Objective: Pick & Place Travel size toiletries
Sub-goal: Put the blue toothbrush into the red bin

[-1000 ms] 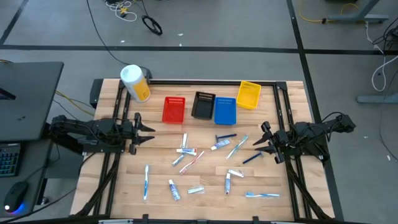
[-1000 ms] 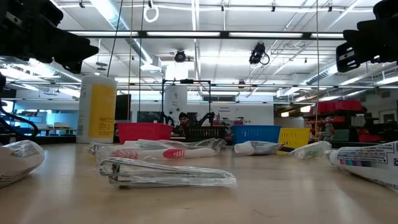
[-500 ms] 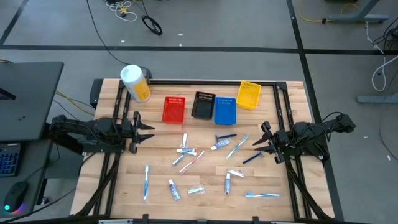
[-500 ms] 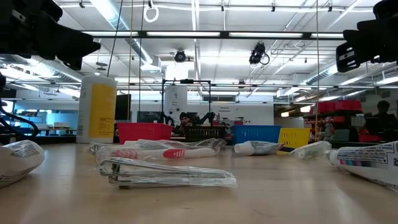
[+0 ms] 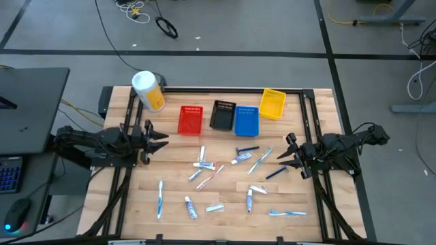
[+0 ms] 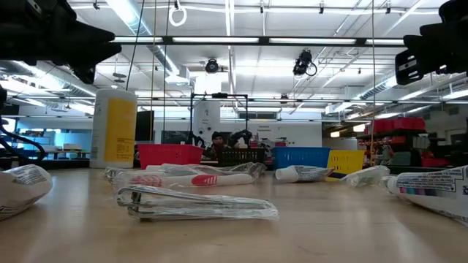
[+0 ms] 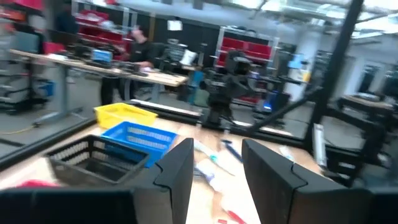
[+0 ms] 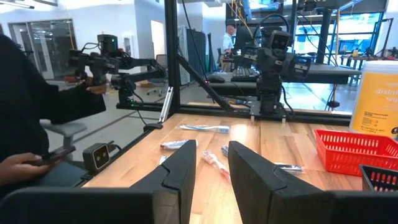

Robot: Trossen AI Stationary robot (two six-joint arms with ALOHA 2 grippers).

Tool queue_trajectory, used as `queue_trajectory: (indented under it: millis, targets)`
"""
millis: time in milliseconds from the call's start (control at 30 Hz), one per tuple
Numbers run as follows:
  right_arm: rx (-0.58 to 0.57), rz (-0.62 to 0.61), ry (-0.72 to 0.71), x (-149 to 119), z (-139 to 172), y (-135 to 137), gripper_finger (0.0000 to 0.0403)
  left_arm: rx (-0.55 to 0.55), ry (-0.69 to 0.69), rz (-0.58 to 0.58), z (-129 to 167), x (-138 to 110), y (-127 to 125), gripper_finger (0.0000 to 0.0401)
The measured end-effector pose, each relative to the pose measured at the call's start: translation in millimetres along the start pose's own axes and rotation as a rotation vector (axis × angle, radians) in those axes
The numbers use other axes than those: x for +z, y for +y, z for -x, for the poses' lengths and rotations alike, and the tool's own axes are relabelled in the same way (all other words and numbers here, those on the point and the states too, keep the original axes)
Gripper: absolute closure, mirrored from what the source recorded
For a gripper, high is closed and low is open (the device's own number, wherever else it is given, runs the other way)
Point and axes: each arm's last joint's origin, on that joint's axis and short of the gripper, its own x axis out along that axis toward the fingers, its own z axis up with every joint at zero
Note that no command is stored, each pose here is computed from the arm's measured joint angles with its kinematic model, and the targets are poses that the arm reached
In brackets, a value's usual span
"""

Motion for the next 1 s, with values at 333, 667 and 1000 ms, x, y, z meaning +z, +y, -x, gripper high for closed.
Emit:
queue_trajectory:
  millis: [333,667,1000]
  targets:
    - [0.000,0.000,0.000,0.0,0.0,0.0,0.0300,0.115,0.015,0.037,-4.9,-2.7,1.8,0.0257]
    - [0.000,0.000,0.000,-0.1,0.0,0.0,0.0300,0.078,0.119,0.132,-27.0,-15.3,-6.0,0.0257]
    - [0.000,0.000,0.000,0.0,0.0,0.0,0.0300,0.075,0.056,0.034,-45.5,-16.6,-12.1,0.0257]
